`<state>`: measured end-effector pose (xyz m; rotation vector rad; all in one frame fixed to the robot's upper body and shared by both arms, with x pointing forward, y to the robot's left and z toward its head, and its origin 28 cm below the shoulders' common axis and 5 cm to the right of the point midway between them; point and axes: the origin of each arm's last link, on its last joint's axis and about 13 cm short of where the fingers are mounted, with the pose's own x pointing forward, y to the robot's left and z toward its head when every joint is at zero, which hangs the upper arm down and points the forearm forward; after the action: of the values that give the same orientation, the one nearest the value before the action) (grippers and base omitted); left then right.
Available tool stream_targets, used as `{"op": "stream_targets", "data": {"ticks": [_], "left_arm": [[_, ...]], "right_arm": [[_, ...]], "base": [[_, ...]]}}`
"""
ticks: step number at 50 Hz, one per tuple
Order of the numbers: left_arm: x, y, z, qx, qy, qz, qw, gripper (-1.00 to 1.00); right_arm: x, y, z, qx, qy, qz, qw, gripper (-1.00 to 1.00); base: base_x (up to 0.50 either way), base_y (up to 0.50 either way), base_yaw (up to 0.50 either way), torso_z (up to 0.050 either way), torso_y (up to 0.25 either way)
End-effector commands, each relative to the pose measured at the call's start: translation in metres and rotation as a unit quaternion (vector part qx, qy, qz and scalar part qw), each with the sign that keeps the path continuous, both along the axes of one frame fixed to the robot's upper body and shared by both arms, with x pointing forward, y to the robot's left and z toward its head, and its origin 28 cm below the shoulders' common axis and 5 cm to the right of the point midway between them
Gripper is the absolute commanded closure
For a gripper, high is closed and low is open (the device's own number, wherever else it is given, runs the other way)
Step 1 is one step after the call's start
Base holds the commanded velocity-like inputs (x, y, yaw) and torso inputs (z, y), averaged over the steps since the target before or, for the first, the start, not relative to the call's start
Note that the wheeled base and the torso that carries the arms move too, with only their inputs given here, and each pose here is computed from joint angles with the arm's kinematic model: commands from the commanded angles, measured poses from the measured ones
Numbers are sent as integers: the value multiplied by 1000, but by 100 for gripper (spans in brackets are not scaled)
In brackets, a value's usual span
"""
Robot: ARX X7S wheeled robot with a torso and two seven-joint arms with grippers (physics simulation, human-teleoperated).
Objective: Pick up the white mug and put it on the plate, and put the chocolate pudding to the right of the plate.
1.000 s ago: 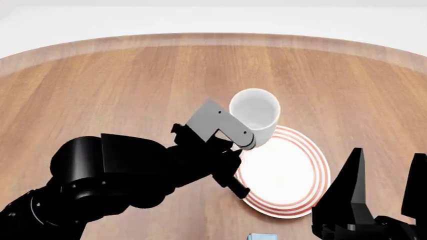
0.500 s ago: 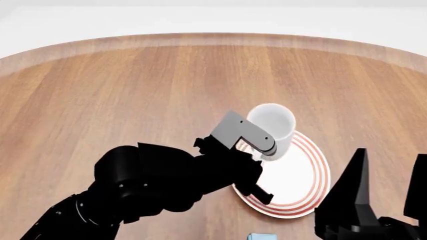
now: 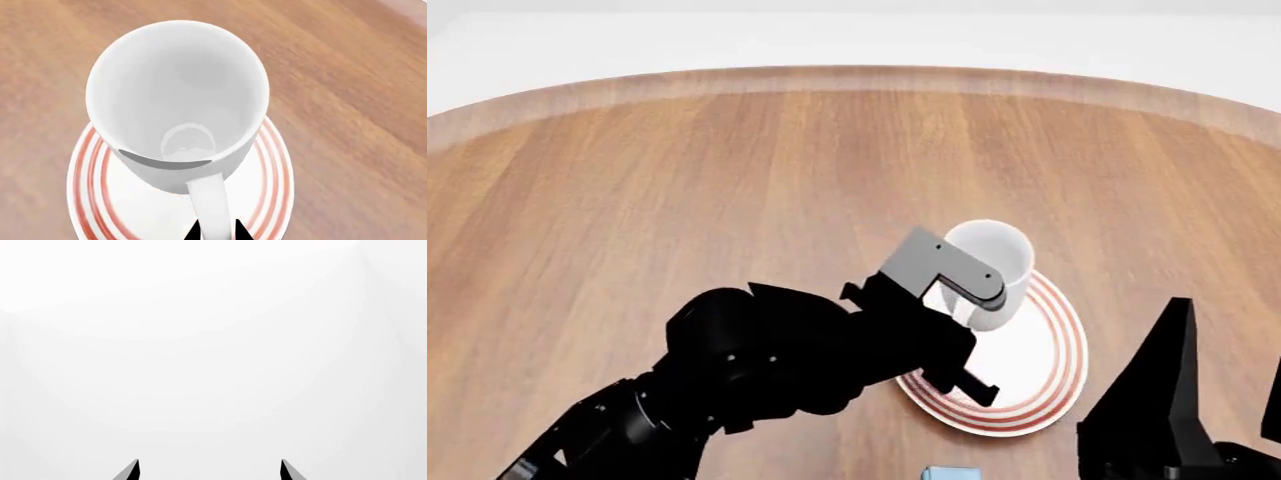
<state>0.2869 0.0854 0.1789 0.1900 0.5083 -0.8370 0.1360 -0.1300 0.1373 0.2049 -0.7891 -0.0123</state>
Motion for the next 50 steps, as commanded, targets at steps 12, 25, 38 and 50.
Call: {"op": "stream_targets", "data": {"ticks": [12, 25, 38, 50], "left_arm": [[12, -16, 3, -4, -1, -5, 1000, 100], [23, -16, -9, 10, 20, 9, 1000, 100], [29, -20, -21, 22, 33, 8, 999, 100], [31, -23, -25, 24, 39, 4, 999, 100]], "right_arm": [[-2, -5, 2, -8, -11, -6, 1000, -100], [-3, -4, 3, -8, -13, -2, 1000, -100], [-3, -5, 3, -6, -15, -2, 1000, -100], [-3, -5, 3, -5, -14, -1, 1000, -100]], "base": [[0, 0, 0, 0, 1], [0, 0, 0, 0, 0], [0, 0, 0, 0, 0], [0, 0, 0, 0, 1]]}}
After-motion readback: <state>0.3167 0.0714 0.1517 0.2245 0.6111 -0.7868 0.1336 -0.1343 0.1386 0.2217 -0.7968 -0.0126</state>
